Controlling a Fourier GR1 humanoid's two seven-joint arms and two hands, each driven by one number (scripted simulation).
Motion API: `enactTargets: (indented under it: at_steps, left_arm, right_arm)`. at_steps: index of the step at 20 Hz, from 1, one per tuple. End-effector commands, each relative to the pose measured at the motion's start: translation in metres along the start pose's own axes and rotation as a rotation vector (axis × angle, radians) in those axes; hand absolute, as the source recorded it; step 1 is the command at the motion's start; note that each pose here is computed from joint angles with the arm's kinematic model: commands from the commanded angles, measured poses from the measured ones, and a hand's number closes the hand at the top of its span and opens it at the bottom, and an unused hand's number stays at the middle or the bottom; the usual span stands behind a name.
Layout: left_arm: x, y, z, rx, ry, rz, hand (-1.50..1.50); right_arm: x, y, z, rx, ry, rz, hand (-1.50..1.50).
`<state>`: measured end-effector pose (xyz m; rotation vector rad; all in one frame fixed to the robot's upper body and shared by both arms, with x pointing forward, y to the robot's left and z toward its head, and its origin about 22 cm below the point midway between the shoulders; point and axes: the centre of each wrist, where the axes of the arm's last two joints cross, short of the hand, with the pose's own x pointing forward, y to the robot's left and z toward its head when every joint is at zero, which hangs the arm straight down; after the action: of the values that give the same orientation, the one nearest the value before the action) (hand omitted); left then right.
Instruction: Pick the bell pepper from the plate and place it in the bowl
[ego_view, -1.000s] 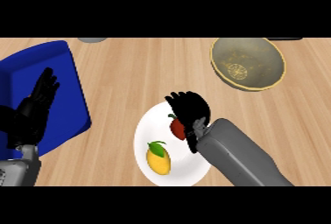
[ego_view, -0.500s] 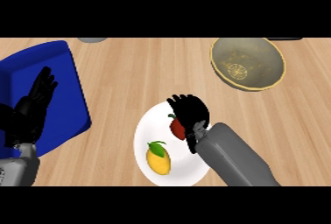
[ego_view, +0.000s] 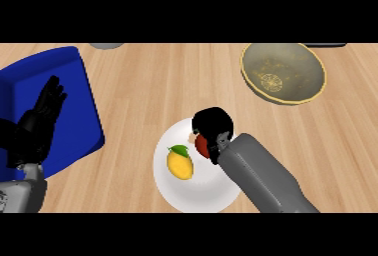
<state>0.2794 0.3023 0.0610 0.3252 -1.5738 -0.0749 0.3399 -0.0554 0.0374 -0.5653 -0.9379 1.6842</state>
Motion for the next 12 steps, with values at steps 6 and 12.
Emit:
enactTargets:
  at_steps: [6, 12]
  left_arm:
    - [0.002, -0.008, 0.008, 0.003, -0.007, -0.004, 0.00]
    - [0.006, -0.004, 0.003, -0.003, 0.012, -0.002, 0.00]
  right_arm:
    - [-0.007, 0.014, -0.009, 0.006, -0.085, -0.020, 1.50]
    - [-0.010, 0.010, -0.009, -0.123, -0.133, -0.037, 1.50]
